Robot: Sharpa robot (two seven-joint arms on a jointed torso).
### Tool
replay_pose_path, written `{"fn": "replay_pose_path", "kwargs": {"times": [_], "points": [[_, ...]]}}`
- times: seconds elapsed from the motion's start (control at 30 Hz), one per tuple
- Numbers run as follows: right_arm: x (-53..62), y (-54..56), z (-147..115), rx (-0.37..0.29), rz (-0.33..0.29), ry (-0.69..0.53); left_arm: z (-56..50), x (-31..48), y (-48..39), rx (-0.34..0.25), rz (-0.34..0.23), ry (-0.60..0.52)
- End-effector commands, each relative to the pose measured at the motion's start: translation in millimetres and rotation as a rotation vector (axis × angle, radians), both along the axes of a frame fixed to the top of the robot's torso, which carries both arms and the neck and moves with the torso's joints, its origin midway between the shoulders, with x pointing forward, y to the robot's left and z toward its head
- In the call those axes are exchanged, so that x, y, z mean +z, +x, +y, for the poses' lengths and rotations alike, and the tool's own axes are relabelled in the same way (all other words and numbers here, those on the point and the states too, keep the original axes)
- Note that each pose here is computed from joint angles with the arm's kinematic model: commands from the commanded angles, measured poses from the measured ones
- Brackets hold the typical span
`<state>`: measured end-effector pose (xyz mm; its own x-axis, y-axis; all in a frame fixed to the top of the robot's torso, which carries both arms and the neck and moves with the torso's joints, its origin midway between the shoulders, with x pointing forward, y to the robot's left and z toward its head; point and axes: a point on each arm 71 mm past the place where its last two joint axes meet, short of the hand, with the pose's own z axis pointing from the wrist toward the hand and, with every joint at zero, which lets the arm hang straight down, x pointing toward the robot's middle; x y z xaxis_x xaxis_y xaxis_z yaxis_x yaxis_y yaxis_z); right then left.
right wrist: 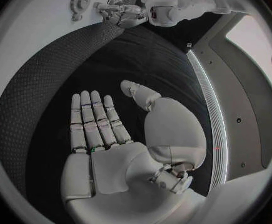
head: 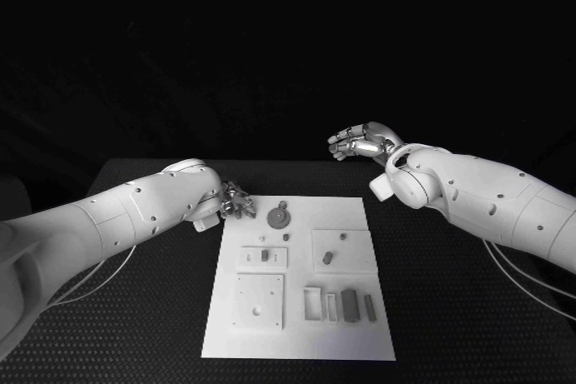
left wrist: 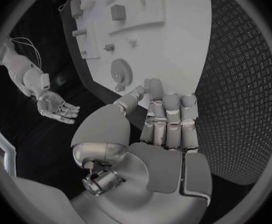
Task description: Assemble the parts on the task board
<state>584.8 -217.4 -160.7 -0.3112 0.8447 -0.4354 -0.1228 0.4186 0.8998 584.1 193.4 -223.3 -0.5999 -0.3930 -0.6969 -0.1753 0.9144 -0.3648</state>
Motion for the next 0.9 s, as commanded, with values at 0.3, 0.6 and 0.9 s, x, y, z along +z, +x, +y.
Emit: {"fn": "replay_pose_path", "kwargs": {"times": [0.3, 0.6, 0.9], "points": [[0.2, -0.7, -1.2, 0.011, 0.001, 0.006, 4.1, 0.9, -4.8, 0.034, -0.018, -0.044], [0.3, -0.7, -3.9, 0.005, 0.001, 0.005, 9.9, 5.9, -20.0, 0.066, 0.006, -0.102], [-0.1, 0.0, -7.1, -0.004, 0.002, 0.003, 18.9, 20.2, -41.2, 0.098, -0.02, -0.114]]}}
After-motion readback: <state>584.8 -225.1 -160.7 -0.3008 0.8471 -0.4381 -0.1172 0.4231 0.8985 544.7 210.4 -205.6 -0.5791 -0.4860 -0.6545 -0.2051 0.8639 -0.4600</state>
